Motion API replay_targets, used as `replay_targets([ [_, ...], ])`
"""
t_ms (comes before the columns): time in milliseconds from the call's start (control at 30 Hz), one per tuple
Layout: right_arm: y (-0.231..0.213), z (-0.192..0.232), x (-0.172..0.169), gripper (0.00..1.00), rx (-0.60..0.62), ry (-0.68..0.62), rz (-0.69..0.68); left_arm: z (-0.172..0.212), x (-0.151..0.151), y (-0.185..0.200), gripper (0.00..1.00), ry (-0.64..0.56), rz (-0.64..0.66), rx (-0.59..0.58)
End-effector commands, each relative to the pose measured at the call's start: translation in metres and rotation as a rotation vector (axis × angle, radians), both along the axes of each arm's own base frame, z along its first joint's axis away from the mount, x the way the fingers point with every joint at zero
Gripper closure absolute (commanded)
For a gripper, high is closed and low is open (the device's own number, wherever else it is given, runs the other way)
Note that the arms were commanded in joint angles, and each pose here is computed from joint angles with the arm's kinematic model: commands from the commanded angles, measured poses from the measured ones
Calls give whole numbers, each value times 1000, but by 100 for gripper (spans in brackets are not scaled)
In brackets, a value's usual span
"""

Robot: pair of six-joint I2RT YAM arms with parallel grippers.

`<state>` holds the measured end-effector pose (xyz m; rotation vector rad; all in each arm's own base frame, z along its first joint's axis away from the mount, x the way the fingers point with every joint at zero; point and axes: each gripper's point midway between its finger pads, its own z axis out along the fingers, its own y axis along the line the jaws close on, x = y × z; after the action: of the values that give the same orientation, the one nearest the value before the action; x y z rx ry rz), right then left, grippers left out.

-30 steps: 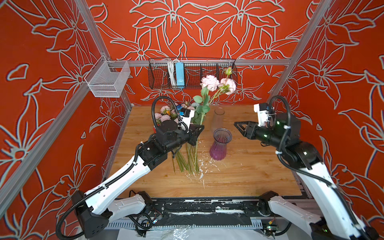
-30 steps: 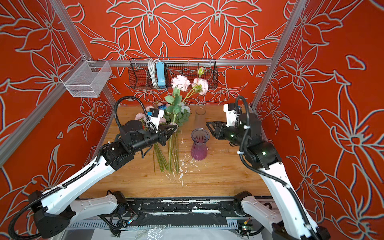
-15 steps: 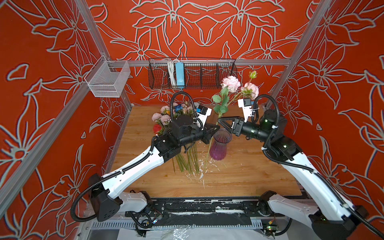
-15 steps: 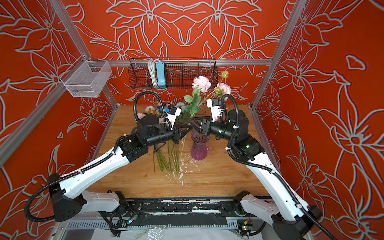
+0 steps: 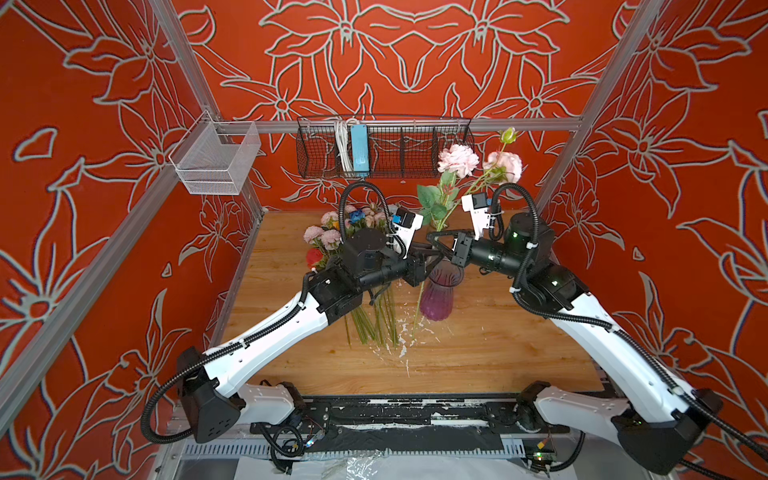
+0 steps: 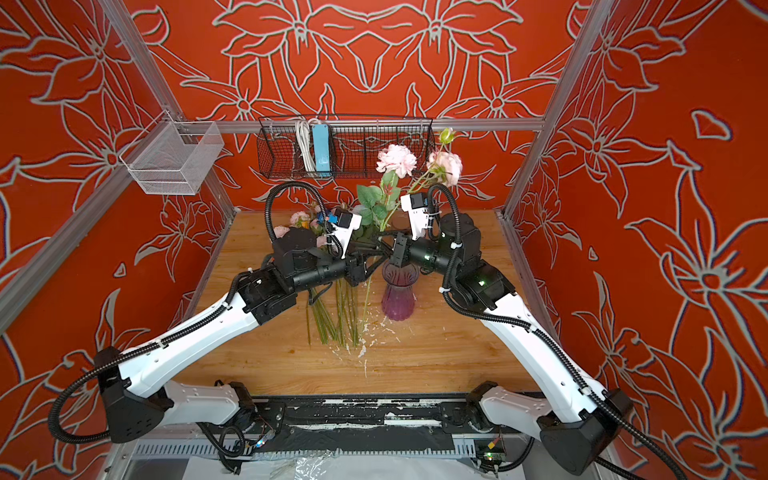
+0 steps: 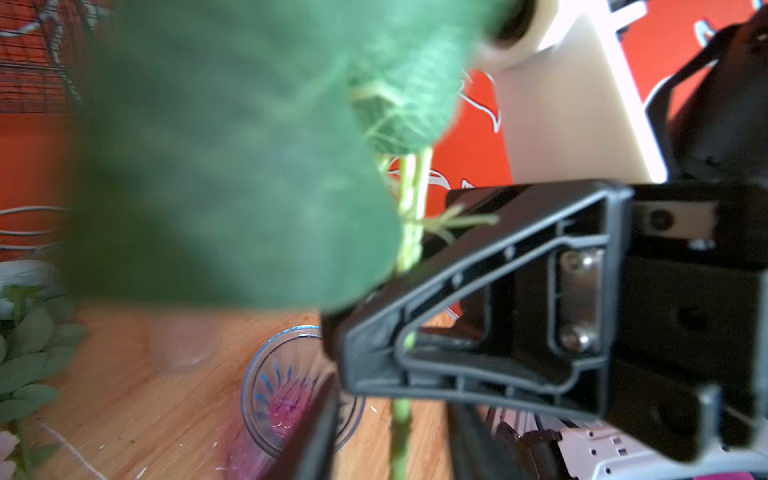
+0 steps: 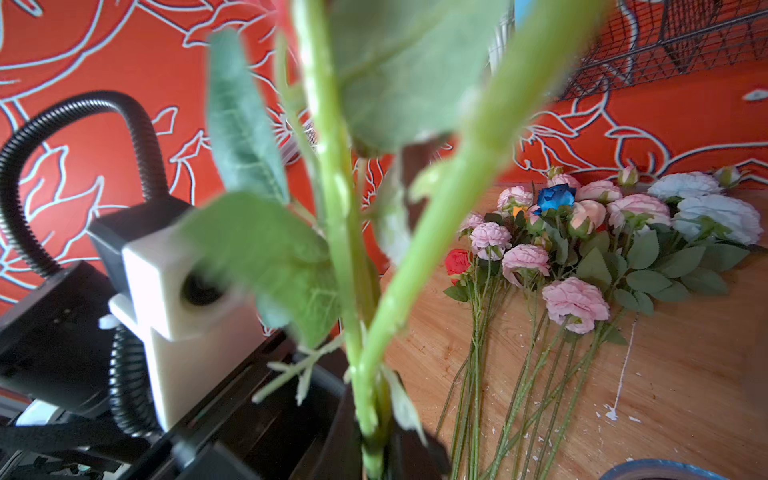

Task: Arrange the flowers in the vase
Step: 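Raise the rose with the right gripper over the vase while the left withdraws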

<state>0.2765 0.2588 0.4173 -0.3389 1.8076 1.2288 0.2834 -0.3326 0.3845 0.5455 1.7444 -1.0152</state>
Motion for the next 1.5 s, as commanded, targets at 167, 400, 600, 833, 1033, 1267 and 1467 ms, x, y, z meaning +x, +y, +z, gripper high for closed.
replay_targets([
  [167, -31, 61, 21, 100, -112, -194, -221, -15, -2, 91, 8, -17, 381, -35],
  [400, -74, 80, 51, 100, -340, -288, -493, -89, -19, 202, 2, 152, 836, -56],
  [600, -78, 67, 67, 100, -395, -299, -550, -130, -44, 240, 1, 176, 913, -156],
  [833, -63, 14, 90, 100, -457, -223, -524, -136, -59, 256, 2, 79, 891, -311],
  [1033, -54, -33, 96, 98, -473, -125, -490, -139, -56, 253, 2, 78, 892, -253],
  [1267, -53, -104, 89, 87, -526, 25, -449, -147, -38, 232, 2, 126, 888, -120],
  [1467, -52, -123, 74, 72, -473, 88, -420, -147, -26, 215, 1, 131, 859, -79],
])
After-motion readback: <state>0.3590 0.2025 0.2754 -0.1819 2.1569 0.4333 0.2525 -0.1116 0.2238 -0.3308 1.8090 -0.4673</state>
